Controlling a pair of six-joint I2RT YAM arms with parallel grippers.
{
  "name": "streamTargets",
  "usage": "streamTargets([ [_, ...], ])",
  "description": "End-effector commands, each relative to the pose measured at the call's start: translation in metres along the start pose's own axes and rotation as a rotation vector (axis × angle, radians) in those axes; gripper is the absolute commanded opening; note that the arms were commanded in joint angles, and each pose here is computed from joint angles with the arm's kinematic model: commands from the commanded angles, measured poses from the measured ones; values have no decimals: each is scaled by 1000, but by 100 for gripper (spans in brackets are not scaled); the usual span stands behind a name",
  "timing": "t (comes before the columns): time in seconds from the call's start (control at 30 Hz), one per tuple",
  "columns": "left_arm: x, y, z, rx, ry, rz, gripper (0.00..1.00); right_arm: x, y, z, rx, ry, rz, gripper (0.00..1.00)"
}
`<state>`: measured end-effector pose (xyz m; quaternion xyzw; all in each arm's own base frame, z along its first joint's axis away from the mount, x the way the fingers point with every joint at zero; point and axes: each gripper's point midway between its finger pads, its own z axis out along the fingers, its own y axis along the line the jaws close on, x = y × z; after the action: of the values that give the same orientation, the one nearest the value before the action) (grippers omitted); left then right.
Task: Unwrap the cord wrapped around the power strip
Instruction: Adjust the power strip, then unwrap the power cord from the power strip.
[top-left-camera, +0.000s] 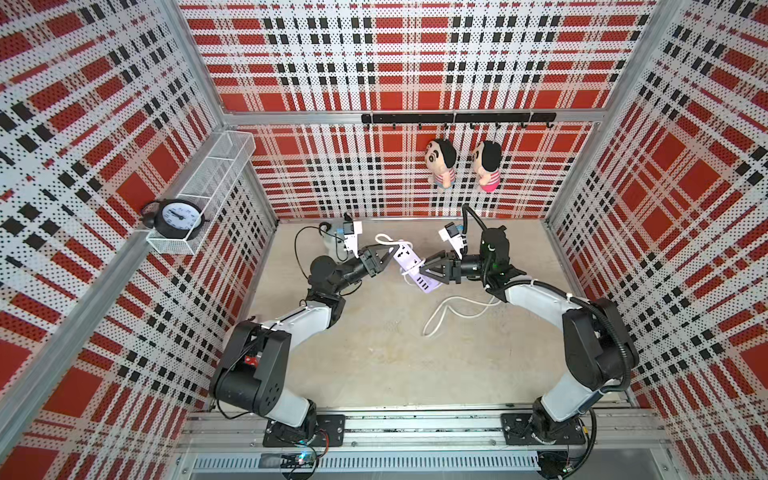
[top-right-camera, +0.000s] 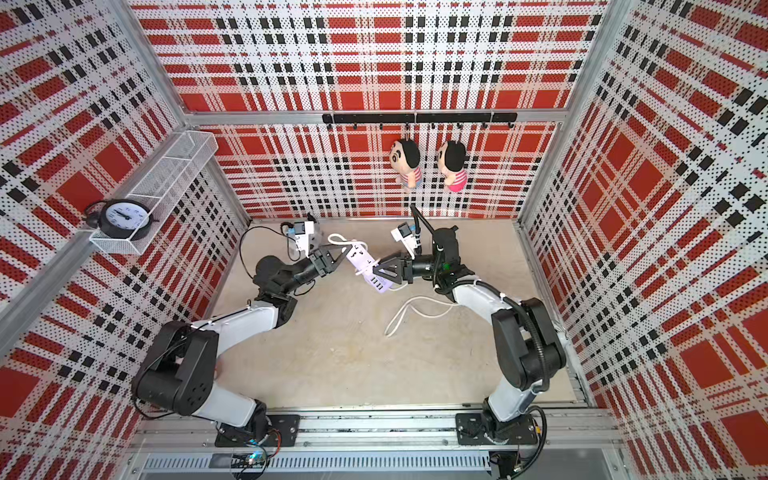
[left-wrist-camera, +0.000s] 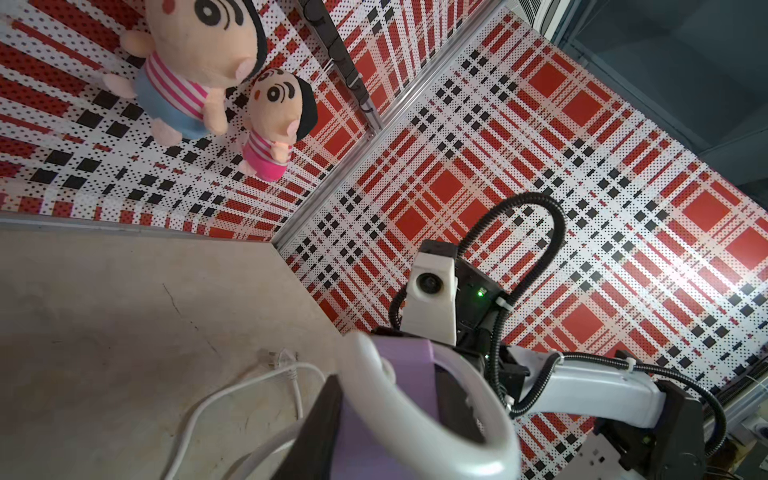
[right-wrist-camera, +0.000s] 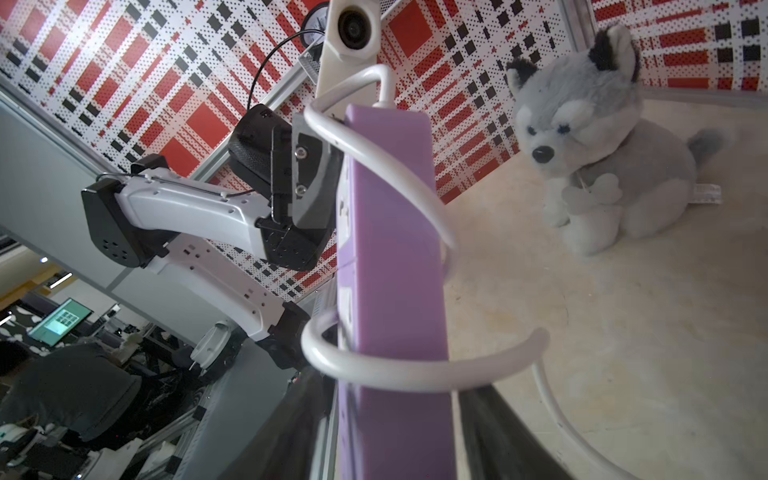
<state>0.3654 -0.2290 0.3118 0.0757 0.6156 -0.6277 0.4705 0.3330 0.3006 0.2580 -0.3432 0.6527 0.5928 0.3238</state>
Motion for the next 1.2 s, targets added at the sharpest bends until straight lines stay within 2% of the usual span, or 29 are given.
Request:
streamTargets([
  [0.0,-9,-7,-4,31,-35,11,0,25,-12,-7,103,92,-7,85],
  [0.13,-16,-8,-5,39,-28,0,0,30,-19,-37,207,130,-99,88],
  [0.2,-29,-5,-10,36,-39,-2,0,30,-28,-57,269,117,-150,88],
  [0.3,-34,-17,-7,89,-29,-25,0,33,-36,-66,300,69,-248,88],
  [0.4,-43,-36,-9,181,-44,-63,0,33,-33,-61,240,-14,-268,83],
  [0.47,-48,-51,-13,269,-55,-102,0,33,-33,-56,209,-47,-263,72],
  [0.5,-50,-59,-16,313,-60,-114,0,35,-34,-52,208,-43,-267,72],
  [0.6,-52,-69,-18,384,-57,-150,0,47,-35,-36,208,20,-297,77],
  [0.63,-53,-70,-17,389,-58,-151,0,48,-36,-32,216,26,-308,82],
  [0.7,-53,-72,-16,392,-59,-151,0,44,-37,-29,231,4,-335,98],
  [0.73,-53,-74,-16,397,-59,-149,0,42,-36,-27,228,-10,-346,100],
  [1.17,-56,-95,-13,443,-56,-139,0,33,-50,14,182,-38,-337,97],
])
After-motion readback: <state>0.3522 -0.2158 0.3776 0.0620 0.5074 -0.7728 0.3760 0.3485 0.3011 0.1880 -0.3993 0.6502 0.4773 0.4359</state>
